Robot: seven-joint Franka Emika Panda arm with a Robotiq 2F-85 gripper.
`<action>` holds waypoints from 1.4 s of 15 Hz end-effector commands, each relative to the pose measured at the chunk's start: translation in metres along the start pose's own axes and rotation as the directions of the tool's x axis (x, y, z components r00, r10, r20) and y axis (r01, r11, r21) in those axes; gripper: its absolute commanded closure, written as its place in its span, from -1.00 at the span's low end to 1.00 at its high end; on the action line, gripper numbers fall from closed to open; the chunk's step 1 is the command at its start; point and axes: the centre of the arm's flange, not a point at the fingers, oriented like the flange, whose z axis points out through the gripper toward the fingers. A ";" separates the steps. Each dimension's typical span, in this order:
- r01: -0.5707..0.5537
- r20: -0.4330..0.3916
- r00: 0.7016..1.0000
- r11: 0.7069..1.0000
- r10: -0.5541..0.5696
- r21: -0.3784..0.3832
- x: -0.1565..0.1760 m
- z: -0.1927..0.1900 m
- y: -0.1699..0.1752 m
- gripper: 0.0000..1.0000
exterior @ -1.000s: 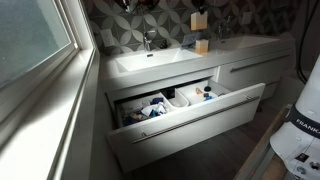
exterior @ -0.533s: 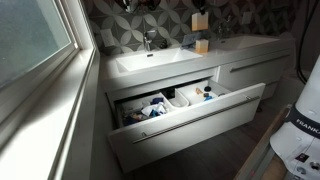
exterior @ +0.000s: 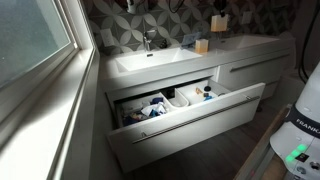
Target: Take the box from the windowsill and place it next to the box on the countertop
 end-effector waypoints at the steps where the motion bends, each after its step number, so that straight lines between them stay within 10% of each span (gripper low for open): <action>1: 0.021 0.036 0.999 0.999 -0.022 0.045 0.011 0.033 -0.007 0.98; 15: 0.135 0.055 0.988 0.978 -0.146 0.161 -0.043 0.114 -0.029 0.98; 16: 0.141 0.058 0.987 0.976 -0.152 0.163 -0.046 0.115 -0.029 0.93; 17: 0.140 0.055 0.987 0.976 -0.151 0.167 -0.047 0.116 -0.029 0.43; 21: 0.144 -0.002 0.989 0.968 -0.147 0.205 -0.026 0.088 -0.020 0.03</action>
